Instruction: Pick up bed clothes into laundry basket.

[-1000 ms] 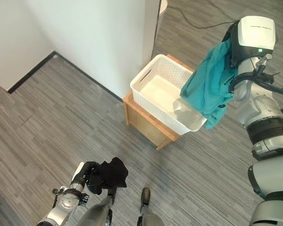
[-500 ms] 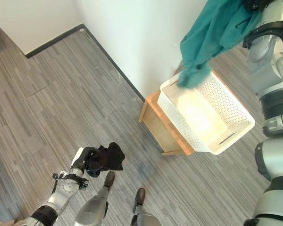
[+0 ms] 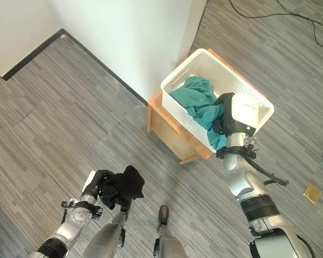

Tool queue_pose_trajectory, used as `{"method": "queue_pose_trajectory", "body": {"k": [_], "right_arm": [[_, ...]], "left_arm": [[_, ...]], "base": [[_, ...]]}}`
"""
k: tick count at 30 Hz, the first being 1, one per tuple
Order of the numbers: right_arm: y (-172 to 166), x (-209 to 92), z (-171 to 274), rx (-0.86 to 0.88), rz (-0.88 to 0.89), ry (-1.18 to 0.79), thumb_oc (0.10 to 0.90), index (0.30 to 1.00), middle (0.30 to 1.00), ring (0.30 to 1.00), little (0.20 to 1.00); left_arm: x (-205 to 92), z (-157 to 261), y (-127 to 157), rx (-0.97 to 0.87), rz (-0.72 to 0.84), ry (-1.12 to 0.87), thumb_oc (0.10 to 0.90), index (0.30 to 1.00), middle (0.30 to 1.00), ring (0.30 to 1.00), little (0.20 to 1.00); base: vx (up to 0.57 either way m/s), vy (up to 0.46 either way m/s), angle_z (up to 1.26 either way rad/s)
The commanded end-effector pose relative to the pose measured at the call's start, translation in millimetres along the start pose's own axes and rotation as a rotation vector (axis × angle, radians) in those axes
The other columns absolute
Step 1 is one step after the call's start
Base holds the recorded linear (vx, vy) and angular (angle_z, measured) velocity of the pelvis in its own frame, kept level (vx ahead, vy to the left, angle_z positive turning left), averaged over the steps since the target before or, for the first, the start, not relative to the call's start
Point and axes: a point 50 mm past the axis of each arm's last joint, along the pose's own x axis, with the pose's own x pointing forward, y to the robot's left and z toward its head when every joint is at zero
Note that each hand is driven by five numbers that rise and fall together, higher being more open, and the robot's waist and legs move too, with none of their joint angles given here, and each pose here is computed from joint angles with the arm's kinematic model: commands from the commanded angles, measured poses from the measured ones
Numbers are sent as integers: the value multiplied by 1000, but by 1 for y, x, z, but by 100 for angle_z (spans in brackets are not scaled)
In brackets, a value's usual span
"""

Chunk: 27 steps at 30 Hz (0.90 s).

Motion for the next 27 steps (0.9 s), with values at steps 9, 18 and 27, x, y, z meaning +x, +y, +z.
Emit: {"method": "queue_pose_trajectory", "body": {"k": [9, 18, 27], "right_arm": [[-159, 88, -1, -327, -419, 12, 400, 300, 300, 300, 300], [-153, 89, 2, -296, -412, 14, 400, 300, 300, 300, 300], [-152, 88, -9, -374, -424, 65, 800, 900, 900, 900, 900]], "left_arm": [[-6, 5, -2, 7, -5, -87, 400, 300, 300, 300, 300], [-3, 5, -7, -12, -12, -73, 400, 300, 300, 300, 300], [3, 16, -6, 16, 8, -111, 400, 300, 300, 300, 300]], "base": [[-26, 0, -2], [1, -7, 2], [-22, -16, 7]]}}
